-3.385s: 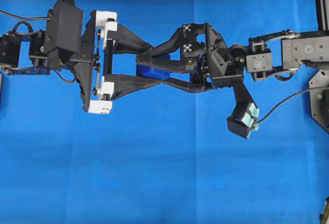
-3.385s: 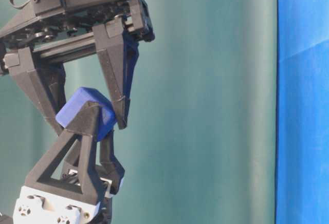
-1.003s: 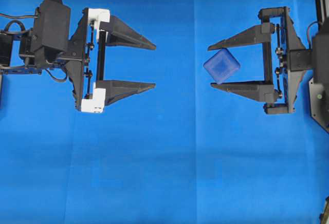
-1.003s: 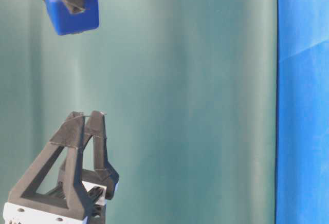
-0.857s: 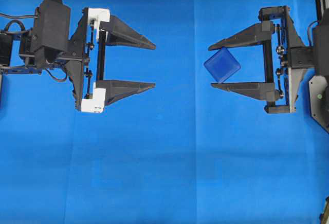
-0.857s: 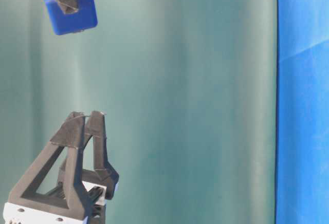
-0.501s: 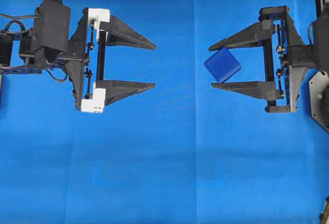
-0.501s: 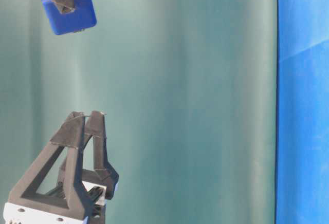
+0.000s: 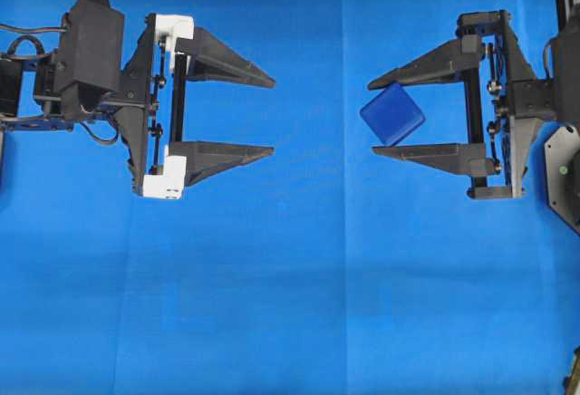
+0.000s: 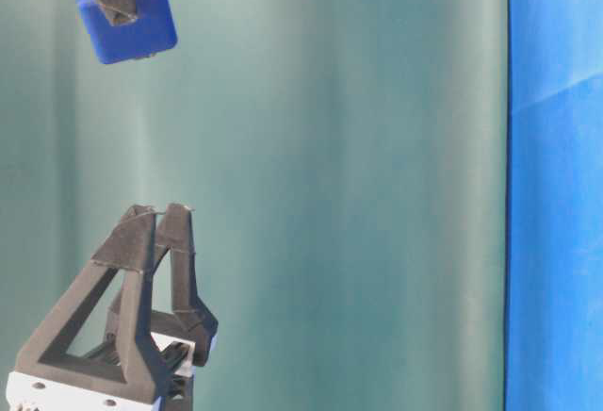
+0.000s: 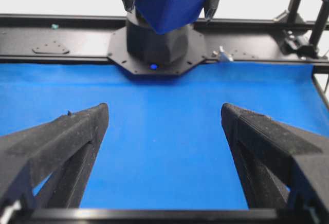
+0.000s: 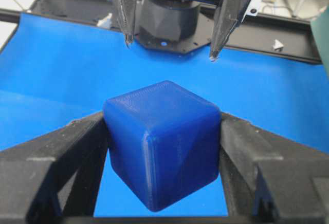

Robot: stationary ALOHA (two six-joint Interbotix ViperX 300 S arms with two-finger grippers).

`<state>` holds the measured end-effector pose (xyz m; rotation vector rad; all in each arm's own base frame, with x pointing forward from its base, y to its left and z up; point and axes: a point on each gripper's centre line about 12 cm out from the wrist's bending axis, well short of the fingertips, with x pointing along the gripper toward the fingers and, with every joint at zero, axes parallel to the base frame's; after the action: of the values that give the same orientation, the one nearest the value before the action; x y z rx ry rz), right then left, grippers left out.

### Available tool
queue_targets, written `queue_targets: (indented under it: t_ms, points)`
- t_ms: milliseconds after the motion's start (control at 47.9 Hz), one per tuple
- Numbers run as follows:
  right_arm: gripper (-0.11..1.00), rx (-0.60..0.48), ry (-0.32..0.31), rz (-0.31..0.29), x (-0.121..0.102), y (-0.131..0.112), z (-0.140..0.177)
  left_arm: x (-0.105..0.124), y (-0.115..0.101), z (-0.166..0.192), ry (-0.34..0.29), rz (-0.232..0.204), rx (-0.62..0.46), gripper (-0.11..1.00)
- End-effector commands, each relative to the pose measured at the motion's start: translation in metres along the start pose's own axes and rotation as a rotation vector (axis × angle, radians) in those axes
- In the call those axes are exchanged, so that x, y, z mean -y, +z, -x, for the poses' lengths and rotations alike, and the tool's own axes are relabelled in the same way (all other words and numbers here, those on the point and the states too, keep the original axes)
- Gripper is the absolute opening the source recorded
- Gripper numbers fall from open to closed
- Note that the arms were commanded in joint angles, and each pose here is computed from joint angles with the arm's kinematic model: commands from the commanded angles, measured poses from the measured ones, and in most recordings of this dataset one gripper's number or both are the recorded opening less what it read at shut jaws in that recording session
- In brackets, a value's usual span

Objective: Handover the blue block to the right arm after grasping it with the left arm, then place it in the designated position.
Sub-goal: 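Carry the cube with the right gripper and lower it toward the table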

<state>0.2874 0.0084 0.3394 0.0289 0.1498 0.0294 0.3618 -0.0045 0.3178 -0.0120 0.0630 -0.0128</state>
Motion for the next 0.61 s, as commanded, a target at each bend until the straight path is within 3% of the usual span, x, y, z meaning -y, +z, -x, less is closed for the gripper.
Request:
queue_targets:
  t_ms: [0, 376, 585]
  points:
    - [0.46, 0.044, 0.003, -0.004, -0.001, 0.016, 0.003, 0.001, 0.013, 0.002, -0.002, -0.002, 0.037, 0.93]
    - [0.46, 0.040, 0.003, -0.013, -0.001, 0.015, 0.002, 0.001, 0.012, 0.001, -0.002, -0.002, 0.035, 0.93]
    - [0.46, -0.067, -0.031, -0.069, 0.003, 0.003, 0.003, 0.001, 0.014, 0.001, -0.002, 0.000, 0.040, 0.93]
